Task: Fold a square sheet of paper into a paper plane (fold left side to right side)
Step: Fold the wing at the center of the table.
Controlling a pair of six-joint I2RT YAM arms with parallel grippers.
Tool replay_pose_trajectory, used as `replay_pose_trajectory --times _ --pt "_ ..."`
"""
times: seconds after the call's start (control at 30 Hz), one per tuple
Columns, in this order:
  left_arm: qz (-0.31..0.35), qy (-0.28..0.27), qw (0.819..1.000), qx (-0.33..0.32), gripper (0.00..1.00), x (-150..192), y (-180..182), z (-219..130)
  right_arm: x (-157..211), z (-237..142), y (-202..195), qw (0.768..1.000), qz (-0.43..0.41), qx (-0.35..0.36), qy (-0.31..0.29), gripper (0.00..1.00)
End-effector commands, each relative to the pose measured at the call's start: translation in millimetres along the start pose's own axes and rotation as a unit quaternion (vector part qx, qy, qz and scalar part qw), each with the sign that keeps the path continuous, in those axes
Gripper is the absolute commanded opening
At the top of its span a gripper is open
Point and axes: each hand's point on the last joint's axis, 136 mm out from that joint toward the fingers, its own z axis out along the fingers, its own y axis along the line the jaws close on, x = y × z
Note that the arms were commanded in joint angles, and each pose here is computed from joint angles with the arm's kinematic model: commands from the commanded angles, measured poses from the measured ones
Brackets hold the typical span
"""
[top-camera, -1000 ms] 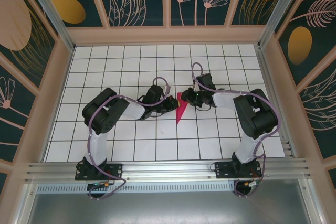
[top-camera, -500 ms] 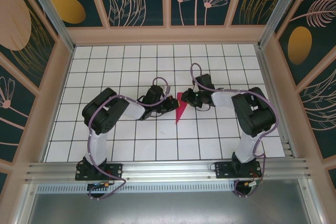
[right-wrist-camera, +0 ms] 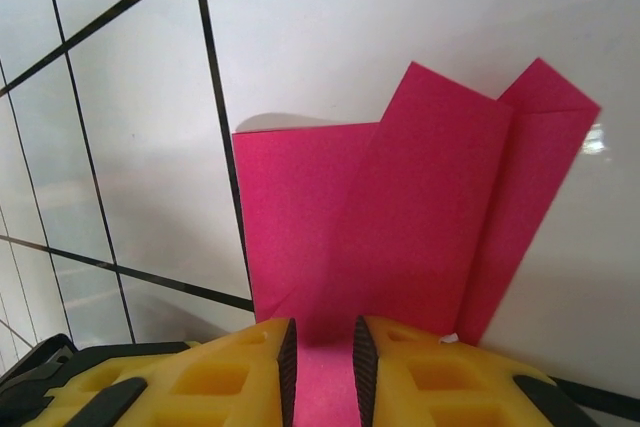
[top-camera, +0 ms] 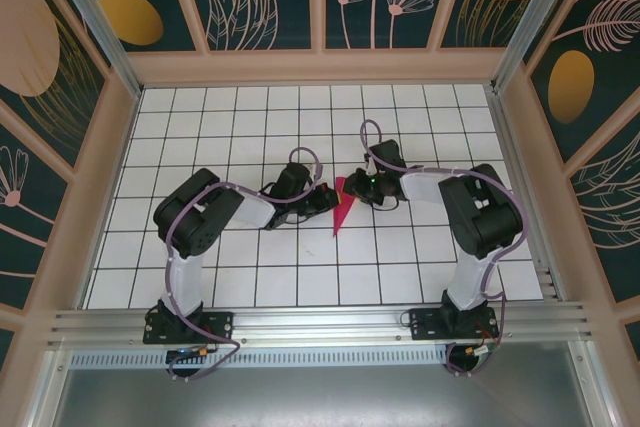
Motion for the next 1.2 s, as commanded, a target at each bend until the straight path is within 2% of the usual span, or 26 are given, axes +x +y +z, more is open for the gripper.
replay_pose_trajectory --times 0.0,0.2,0.37,0.4,0.57,0.8,1.17 --pt "0.006 0.001 0.999 -0.037 0.13 3 9 -16 20 9 -37 0.997 0.018 0.068 0.037 0.26" --pt "0.027 -0.017 0.999 -0.027 0.28 -4 -12 -40 25 14 -44 0.996 0.025 0.076 0.048 0.25" --pt "0.048 -0.007 0.999 0.017 0.28 5 -34 -57 26 16 -45 0.996 0.025 0.075 0.05 0.25" --pt "0.059 -0.007 0.997 0.046 0.28 5 -52 -64 26 16 -45 0.996 0.025 0.074 0.05 0.25" --pt "0.08 0.049 0.99 0.102 0.27 33 -85 -57 25 16 -43 0.996 0.024 0.072 0.048 0.25" --pt "0.071 0.072 0.993 0.062 0.27 44 -64 -26 26 15 -43 0.996 0.024 0.072 0.05 0.25" --pt "0.044 0.088 0.995 0.025 0.27 56 -33 -13 25 15 -43 0.996 0.022 0.073 0.05 0.25"
